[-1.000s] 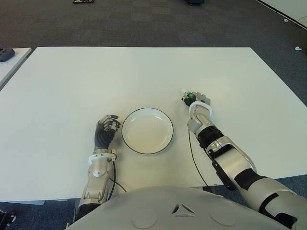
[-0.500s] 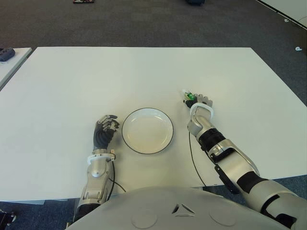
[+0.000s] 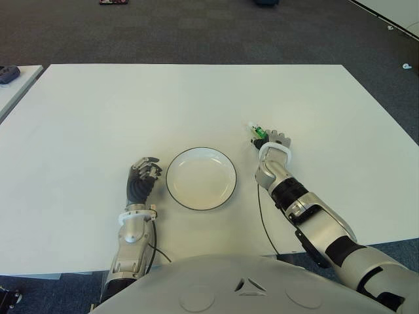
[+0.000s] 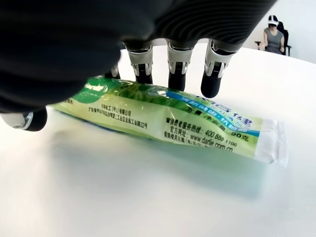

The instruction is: Put the toothpaste on the table into the plate.

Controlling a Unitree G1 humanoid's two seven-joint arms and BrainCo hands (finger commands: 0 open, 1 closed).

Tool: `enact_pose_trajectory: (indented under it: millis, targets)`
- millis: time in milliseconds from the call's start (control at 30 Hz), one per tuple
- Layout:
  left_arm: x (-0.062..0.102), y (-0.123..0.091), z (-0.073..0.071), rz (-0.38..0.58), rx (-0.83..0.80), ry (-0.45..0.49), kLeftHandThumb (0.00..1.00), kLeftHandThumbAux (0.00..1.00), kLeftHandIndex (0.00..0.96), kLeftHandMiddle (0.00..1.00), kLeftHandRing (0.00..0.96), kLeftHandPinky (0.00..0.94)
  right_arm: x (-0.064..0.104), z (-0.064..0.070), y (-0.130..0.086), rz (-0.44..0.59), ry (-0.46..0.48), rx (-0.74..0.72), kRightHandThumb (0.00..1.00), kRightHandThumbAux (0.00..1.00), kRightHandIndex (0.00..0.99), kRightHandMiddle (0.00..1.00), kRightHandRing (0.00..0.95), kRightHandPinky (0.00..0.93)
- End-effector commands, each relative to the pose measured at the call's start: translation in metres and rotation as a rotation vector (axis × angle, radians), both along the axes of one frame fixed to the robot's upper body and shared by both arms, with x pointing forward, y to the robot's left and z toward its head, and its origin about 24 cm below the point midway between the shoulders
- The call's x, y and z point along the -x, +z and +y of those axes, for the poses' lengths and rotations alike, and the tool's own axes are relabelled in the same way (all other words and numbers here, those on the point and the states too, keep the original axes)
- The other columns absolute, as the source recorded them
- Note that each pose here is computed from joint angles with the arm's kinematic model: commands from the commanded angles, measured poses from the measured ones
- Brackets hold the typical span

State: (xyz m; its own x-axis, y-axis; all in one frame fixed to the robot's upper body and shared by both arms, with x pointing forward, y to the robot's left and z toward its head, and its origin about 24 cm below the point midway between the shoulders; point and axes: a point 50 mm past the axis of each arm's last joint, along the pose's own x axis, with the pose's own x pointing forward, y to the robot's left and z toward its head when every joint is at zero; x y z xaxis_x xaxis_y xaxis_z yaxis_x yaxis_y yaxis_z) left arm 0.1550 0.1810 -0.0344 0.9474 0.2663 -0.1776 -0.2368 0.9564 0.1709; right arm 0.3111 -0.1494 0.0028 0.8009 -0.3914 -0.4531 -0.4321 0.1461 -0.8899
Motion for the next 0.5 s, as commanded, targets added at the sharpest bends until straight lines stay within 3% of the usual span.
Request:
enact_pose_trajectory:
  millis: [33, 167, 367, 500]
  targets:
    - [0.0128, -0.0142, 0.0016, 0.094, 0.004, 0.008, 0.700, 0.719, 0.429, 0.599, 0.604, 0.593, 0.0121, -0.0032, -0.0146, 0.053, -0.061, -0.008, 0.485, 0.177, 0.000, 0.000, 0.000, 0.000]
    - [0.0131, -0.0146, 0.0023, 0.095, 0.003, 0.010, 0.701, 0.720, 0.430, 0.607, 0.609, 0.596, 0.0135, -0.0039, -0.0151, 0.023, -0.085, -0.005, 0.506, 0.211, 0.000, 0.000, 0.000, 0.017]
    - [0.0138, -0.0149, 0.0028, 0.096, 0.006, 0.014, 0.700, 0.720, 0.430, 0.612, 0.610, 0.597, 0.0162, -0.0062, -0.0157, -0.042, -0.133, 0.000, 0.576, 0.281, 0.000, 0.000, 0.000, 0.116]
    - [0.0143, -0.0153, 0.0033, 0.098, 0.013, 0.017, 0.700, 0.720, 0.430, 0.612, 0.609, 0.590, 0.0163, -0.0072, -0.0161, -0.081, -0.170, -0.012, 0.664, 0.355, 0.081, 0.048, 0.090, 0.196]
